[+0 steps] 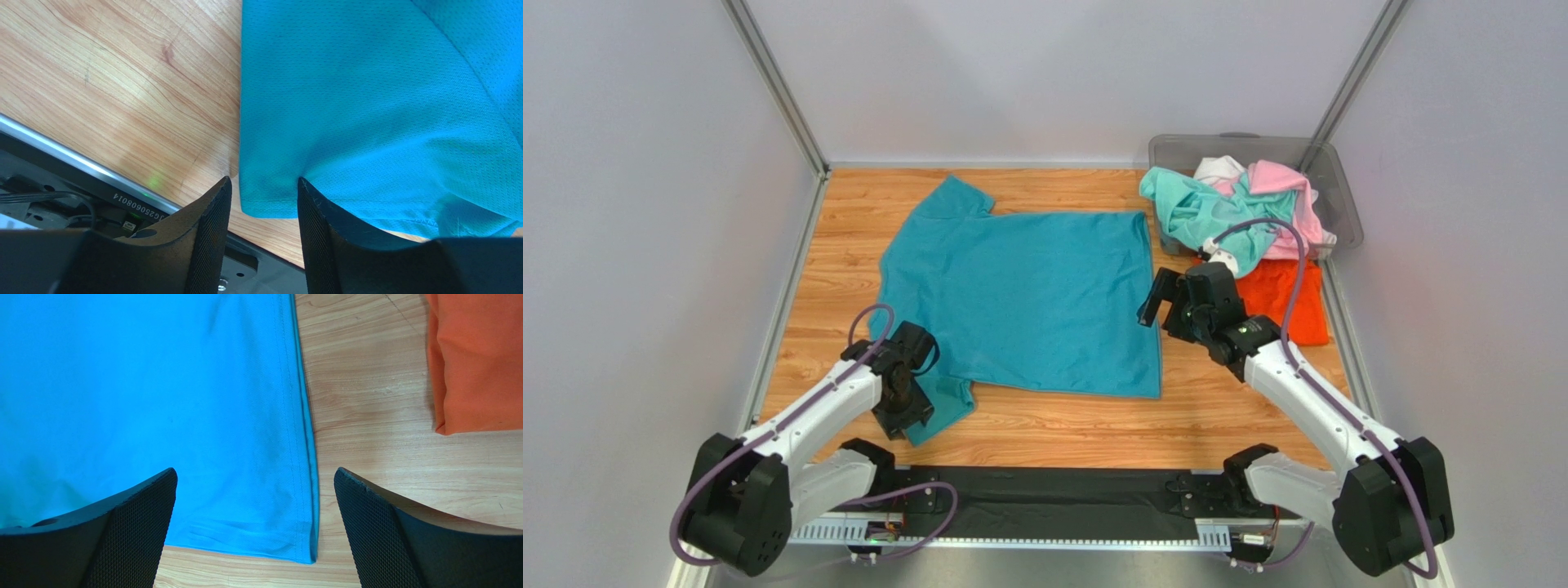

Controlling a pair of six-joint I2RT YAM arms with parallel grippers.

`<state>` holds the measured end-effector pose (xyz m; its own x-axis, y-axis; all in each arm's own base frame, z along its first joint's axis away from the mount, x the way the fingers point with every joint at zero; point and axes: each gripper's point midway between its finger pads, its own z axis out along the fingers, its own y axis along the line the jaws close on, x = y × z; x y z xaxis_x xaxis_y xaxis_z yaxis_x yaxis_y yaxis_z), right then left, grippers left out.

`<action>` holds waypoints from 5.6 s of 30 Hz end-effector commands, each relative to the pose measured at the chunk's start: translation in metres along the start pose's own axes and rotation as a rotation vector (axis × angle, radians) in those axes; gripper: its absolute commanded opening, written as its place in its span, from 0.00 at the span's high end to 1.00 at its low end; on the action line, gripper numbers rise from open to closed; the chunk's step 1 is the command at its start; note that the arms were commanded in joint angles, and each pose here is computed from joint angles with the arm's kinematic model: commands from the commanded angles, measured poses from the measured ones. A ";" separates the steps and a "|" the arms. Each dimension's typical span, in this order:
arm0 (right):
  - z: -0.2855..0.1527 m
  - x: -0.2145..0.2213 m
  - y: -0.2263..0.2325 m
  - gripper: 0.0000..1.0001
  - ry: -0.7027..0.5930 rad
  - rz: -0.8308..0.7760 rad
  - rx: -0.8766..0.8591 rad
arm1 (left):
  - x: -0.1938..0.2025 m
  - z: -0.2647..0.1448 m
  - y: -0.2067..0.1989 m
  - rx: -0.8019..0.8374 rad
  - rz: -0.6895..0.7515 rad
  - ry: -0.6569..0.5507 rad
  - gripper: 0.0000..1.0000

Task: Fold and stack the t-shirts
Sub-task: Fold the tshirt

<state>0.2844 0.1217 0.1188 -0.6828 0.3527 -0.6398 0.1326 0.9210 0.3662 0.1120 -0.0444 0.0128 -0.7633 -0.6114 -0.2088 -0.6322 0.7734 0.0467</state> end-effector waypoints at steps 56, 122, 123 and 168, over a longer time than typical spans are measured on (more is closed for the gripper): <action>-0.021 -0.019 -0.024 0.00 -0.081 0.022 0.003 | 0.000 0.008 -0.058 -0.026 -0.078 0.005 0.43; -0.005 0.140 -0.046 0.94 0.302 -0.058 0.096 | -0.009 -0.052 -0.009 0.337 -0.058 -0.233 1.00; -0.008 0.142 -0.046 1.00 0.308 -0.055 0.094 | -0.008 -0.054 -0.009 0.349 -0.063 -0.232 1.00; -0.005 -0.001 0.017 1.00 0.104 -0.031 -0.031 | -0.131 -0.128 -0.119 0.454 0.011 -0.431 1.00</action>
<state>0.2530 0.1229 0.1036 -0.7996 0.3088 -0.5150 0.1710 0.9392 0.2977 0.2410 -0.0723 0.1393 -0.6082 -0.5697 -0.5527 -0.4925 0.8169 -0.3001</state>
